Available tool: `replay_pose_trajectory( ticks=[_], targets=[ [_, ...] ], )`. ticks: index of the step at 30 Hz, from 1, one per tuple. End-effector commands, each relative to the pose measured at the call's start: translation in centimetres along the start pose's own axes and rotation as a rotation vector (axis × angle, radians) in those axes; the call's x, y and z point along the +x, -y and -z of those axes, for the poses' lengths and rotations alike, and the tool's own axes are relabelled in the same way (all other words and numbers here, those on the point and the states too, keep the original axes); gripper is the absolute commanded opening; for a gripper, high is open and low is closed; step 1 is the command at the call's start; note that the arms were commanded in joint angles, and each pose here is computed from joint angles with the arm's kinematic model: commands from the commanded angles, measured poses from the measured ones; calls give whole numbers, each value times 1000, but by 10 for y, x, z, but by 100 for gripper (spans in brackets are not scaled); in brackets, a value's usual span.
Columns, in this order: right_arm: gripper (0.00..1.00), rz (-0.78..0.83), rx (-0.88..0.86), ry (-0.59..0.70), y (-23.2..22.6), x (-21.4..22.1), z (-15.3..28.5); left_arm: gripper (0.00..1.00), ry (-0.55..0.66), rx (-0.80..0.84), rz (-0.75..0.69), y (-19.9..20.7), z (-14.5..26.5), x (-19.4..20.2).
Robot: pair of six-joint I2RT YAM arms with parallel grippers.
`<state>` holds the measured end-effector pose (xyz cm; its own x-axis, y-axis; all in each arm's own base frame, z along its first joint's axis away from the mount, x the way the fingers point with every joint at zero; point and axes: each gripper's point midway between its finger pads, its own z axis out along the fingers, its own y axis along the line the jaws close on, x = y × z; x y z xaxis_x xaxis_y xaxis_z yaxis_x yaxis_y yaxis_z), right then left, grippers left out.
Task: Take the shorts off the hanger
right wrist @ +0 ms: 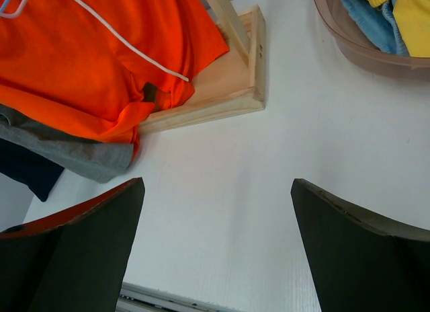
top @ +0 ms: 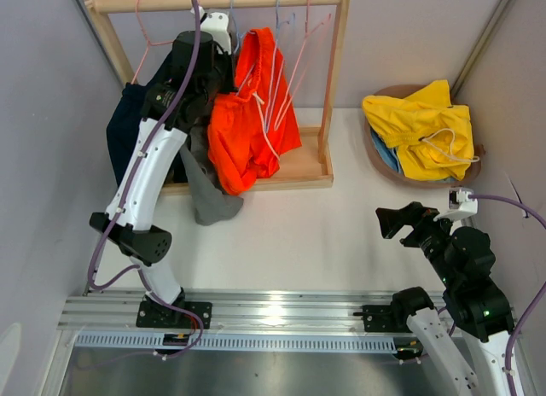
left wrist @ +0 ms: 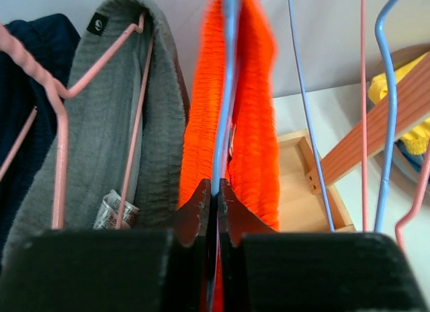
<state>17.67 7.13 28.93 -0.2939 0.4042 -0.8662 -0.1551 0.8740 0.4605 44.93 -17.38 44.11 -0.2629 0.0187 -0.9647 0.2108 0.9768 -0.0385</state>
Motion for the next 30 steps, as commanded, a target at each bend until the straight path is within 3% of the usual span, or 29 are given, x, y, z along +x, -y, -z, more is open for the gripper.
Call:
replay_pose_trajectory(
  ticks=[1,6,13,22,30],
  targets=[
    [99,10,-26,41,-7,-13,3,0,49,16,21,0,3,-18],
    [100,15,-27,44,-7,-13,3,0,48,71,31,9,8,-19],
    [99,15,-27,47,-7,-13,2,0,162,113,55,6,71,-55],
    [100,16,-28,47,-7,-13,2,0,265,154,76,1,133,-73],
    [99,16,-30,49,-7,-13,2,0,256,206,81,4,164,-50]
  ],
)
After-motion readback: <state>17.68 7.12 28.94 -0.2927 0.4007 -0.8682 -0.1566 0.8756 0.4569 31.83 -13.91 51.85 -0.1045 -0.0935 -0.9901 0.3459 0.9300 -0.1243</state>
